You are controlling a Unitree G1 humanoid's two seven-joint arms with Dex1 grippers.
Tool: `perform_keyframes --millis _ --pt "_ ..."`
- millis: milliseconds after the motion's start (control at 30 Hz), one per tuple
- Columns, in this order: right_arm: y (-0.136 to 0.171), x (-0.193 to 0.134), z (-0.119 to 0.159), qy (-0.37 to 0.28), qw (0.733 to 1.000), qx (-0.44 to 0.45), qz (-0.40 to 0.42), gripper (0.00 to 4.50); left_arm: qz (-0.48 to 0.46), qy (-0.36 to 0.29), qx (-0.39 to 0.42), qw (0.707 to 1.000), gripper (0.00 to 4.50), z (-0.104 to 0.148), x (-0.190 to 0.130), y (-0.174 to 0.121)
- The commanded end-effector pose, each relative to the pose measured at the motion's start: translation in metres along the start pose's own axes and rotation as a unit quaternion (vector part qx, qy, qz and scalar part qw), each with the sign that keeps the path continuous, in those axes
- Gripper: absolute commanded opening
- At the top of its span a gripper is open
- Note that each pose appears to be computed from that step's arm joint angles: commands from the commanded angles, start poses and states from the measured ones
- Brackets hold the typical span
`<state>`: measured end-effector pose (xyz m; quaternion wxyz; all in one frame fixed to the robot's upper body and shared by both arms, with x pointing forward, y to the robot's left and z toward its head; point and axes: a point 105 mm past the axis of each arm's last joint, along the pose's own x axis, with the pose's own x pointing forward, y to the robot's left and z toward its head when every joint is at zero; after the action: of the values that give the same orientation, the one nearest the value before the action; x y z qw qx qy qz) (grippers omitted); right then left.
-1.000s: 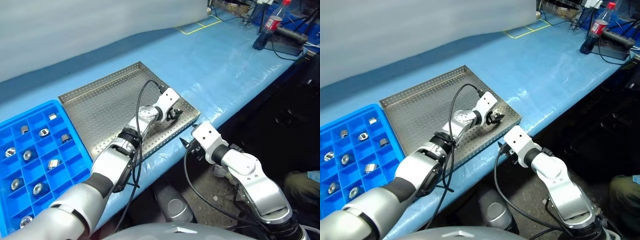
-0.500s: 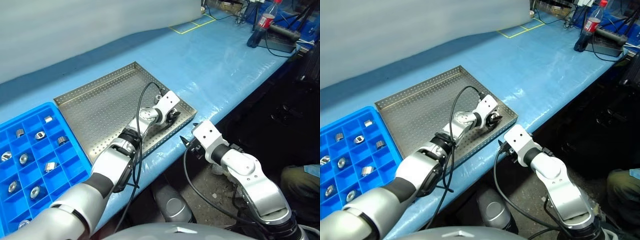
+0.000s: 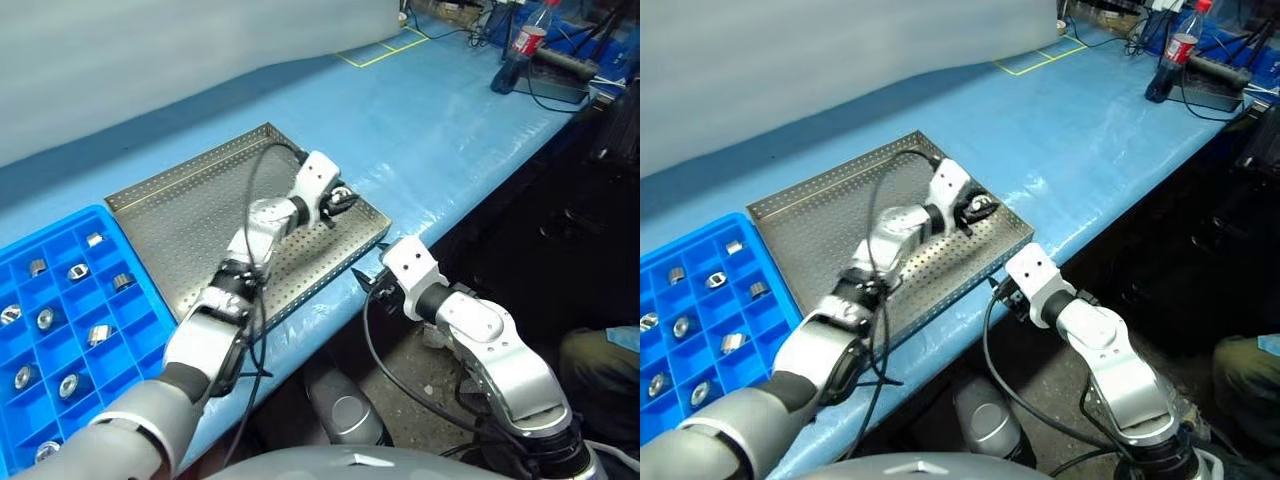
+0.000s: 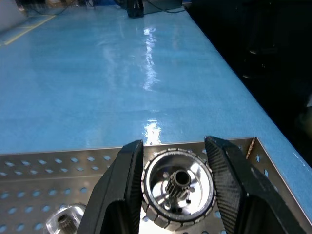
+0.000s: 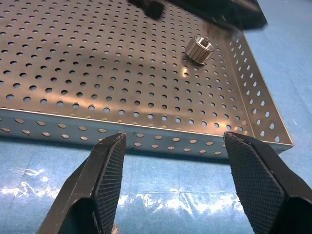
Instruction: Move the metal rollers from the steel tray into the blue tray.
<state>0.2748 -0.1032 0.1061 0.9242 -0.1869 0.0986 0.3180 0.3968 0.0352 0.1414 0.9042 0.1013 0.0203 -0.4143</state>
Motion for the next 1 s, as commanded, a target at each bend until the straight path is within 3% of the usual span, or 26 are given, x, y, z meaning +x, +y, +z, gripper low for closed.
perform_keyframes --millis 33,267,500,733,1000 --pt "0.003 0.004 0.021 -0.05 0.998 0.001 0.038 3.37 0.035 -0.012 0.02 0.999 1.71 0.017 -0.048 0.006" --pt "0.014 0.017 0.043 -0.096 0.991 0.002 0.097 3.37 0.151 0.047 0.04 0.987 1.71 0.011 -0.136 0.01" --pt "0.028 0.027 0.051 -0.112 0.984 -0.005 0.141 3.37 0.23 0.087 0.037 0.969 1.71 0.006 -0.189 0.011" --pt "0.044 0.033 0.053 -0.114 0.977 -0.014 0.181 3.37 0.234 0.131 -0.021 0.963 1.71 -0.022 -0.212 -0.011" --pt "0.05 0.036 0.052 -0.111 0.975 -0.018 0.189 3.37 0.218 0.158 -0.067 0.961 1.71 -0.044 -0.216 -0.027"
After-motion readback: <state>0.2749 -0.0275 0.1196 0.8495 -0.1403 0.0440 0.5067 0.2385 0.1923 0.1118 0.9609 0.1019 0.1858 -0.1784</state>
